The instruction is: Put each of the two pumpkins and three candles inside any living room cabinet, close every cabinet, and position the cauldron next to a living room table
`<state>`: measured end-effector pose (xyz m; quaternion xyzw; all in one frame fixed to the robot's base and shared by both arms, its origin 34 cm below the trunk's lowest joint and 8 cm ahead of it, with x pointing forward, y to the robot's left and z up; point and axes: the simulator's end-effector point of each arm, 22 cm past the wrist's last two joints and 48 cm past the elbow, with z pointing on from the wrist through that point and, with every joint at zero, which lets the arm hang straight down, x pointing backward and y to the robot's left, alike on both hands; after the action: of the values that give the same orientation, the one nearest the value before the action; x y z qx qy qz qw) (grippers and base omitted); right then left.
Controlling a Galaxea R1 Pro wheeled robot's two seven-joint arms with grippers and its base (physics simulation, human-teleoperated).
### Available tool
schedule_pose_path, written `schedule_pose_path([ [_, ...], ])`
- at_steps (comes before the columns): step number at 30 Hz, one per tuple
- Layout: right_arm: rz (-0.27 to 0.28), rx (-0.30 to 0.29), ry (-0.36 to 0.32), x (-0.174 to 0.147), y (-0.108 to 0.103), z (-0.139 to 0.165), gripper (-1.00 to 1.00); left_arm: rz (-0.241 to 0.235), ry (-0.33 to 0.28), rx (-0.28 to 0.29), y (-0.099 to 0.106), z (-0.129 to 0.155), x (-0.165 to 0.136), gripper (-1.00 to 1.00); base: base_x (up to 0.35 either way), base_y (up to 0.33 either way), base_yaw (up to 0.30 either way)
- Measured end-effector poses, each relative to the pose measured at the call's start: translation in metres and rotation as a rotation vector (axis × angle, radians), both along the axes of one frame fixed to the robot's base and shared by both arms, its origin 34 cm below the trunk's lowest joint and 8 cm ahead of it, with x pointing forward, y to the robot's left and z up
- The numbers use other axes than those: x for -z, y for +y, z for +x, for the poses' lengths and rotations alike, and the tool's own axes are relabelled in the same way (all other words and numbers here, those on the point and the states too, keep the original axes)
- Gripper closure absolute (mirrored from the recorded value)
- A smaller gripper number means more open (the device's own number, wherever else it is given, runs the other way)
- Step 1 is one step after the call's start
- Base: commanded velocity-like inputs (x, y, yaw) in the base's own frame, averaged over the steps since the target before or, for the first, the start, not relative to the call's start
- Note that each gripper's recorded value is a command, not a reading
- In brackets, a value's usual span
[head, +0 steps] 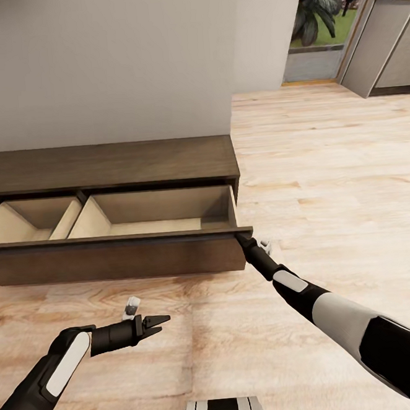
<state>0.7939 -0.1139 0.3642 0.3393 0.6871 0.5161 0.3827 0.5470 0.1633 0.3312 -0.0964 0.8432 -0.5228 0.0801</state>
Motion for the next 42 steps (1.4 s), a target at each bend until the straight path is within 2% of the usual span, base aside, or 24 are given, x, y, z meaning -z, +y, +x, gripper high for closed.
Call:
schedule_pose_path([
  [10, 0.0, 0.0, 0.0, 0.0, 0.0, 0.0, 1.0, 0.0, 0.0, 0.0, 0.0, 0.0, 0.0, -1.0, 0.0, 0.0, 0.0],
  [11, 0.0, 0.0, 0.0, 0.0, 0.0, 0.0, -1.0, 0.0, 0.0, 0.0, 0.0, 0.0, 0.0, -1.0, 0.0, 0.0, 0.0],
  [12, 0.028, 0.001, -0.017, 0.003, -0.002, -0.013, -1.0, 0.0, 0.0, 0.0, 0.0, 0.0, 0.0, -1.0, 0.0, 0.0, 0.0],
  [13, 0.03, 0.001, -0.018, 0.003, -0.003, -0.013, -1.0, 0.0, -0.001, 0.0, 0.0, 0.0, 0.0, -1.0, 0.0, 0.0, 0.0],
  [24, 0.031, 0.003, -0.018, 0.003, -0.003, -0.013, -1.0, 0.0, 0.0, 0.0, 0.0, 0.0, 0.0, -1.0, -0.01, 0.0, 0.0],
  [38, 0.034, 0.008, -0.018, 0.003, -0.004, -0.012, -1.0, 0.0, 0.0, 0.001, -0.001, 0.0, 0.0, -1.0, -0.214, 0.0, 0.0],
  [42, 0.014, 0.035, -0.035, 0.001, -0.01, -0.009, -1.0, 0.0, 0.0, 0.002, -0.001, 0.0, 0.0, -1.0, -0.166, 0.0, 0.0],
])
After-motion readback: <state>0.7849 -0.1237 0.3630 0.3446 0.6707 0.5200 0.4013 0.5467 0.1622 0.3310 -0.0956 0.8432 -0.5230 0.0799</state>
